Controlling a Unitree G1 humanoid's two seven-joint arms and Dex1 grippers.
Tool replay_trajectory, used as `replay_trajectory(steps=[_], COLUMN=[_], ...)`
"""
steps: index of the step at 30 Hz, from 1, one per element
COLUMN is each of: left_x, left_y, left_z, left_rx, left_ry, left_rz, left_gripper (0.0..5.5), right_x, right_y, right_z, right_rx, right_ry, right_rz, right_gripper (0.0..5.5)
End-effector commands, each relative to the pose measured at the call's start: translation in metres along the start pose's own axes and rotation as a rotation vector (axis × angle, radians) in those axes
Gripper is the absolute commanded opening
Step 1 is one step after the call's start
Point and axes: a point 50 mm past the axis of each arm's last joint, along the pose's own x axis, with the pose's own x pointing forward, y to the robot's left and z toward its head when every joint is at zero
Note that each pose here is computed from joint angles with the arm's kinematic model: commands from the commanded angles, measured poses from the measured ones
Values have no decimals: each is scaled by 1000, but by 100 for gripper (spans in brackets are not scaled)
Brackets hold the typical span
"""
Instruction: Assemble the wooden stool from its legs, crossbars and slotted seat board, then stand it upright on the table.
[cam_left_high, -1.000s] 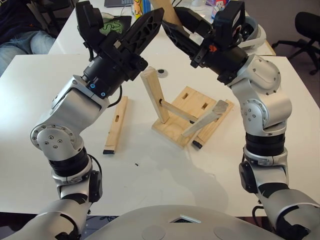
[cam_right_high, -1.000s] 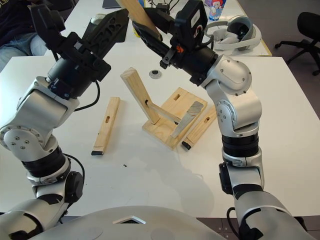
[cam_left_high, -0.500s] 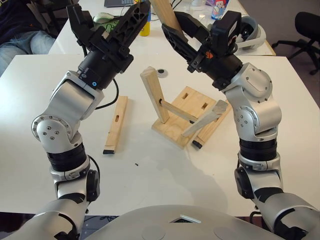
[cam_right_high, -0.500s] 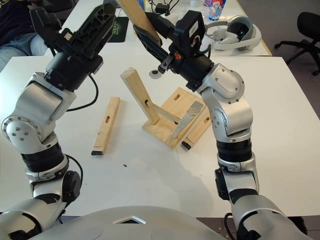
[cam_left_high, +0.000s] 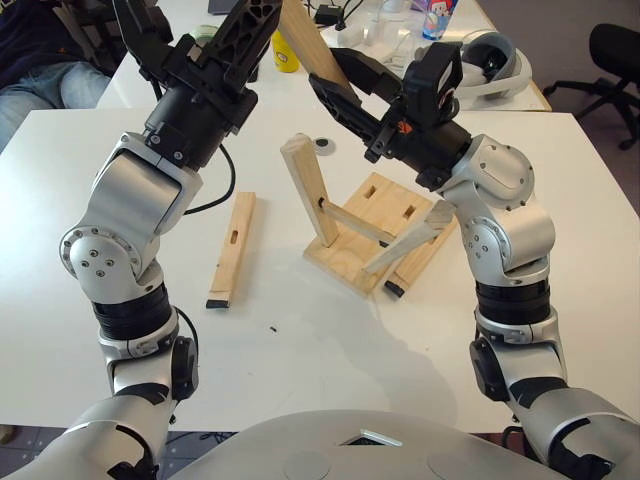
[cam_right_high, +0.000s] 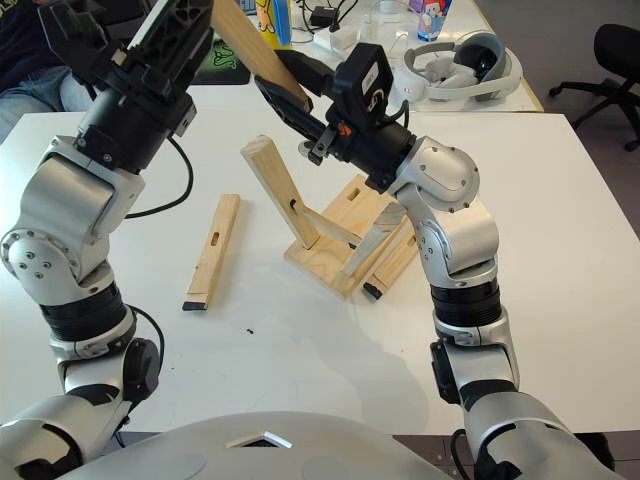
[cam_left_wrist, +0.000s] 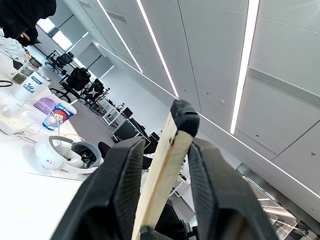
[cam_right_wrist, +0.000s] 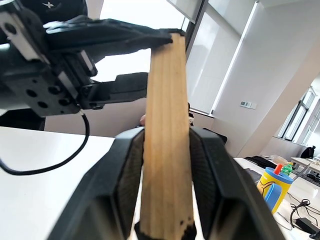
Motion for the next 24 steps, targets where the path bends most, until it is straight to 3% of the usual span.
replay_trajectory(steps=[1,5,10,16,24], left_x=[-2,-3,-4,-8,-34], left_y=[1,3,9,16,33], left_z=[0,0,-1,4,40], left_rx=[20,18,21,39,152], left_ry=[-9,-13,-17,-44,-131], left_rz=[21,29,55,102,254], left_gripper=[83,47,45,43,43], right_x=[0,0,-1,0,-20], right_y=[0,1,2,-3,-47], right_z=[1,0,-1,6,37], right_rx=[-19,-22,9,66,306], right_ry=[9,12,24,-4,-234], right_rz=[21,31,66,51,-283], right_gripper=[132,132,132,255,257])
